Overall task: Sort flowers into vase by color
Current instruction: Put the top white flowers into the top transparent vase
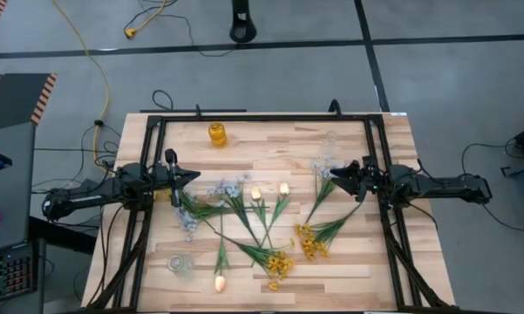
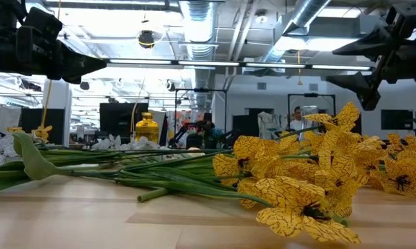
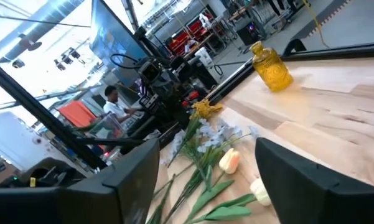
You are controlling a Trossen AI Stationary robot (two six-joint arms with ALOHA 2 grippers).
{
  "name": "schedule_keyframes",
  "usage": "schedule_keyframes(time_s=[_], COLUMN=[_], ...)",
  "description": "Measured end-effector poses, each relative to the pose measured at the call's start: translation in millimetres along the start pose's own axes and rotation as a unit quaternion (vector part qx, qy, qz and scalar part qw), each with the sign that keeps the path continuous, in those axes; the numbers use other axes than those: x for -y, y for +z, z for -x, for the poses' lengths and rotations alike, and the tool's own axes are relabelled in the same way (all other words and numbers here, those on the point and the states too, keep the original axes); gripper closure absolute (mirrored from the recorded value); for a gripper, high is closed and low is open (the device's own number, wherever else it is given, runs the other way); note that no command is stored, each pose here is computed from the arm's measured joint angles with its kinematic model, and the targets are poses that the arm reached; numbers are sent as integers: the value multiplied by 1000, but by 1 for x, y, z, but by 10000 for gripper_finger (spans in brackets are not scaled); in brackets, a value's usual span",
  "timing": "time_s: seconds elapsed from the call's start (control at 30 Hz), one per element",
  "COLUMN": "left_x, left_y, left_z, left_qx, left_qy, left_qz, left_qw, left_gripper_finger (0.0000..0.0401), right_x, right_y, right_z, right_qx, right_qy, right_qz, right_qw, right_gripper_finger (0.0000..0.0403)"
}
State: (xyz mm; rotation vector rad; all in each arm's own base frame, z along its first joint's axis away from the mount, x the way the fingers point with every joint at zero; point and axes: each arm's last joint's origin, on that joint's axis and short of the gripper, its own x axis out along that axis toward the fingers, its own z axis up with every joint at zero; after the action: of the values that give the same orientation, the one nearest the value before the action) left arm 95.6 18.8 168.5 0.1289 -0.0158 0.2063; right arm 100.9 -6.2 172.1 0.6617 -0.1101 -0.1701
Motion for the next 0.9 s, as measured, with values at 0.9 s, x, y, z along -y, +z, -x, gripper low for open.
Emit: schedule_keyframes(time_s=[0.9], left_x=[0], left_y=[0], left_z=[0], left_qx=[0], left_qy=[0], left_qz=[0], left_qw=[1000], left_gripper_finger=[401], right_x=[-66], right_y=[71], right_z=[-50], right_qx=[-223], right_qy=[-262], right_qz=[-98], right_qw=[934], right_gripper_finger=[101])
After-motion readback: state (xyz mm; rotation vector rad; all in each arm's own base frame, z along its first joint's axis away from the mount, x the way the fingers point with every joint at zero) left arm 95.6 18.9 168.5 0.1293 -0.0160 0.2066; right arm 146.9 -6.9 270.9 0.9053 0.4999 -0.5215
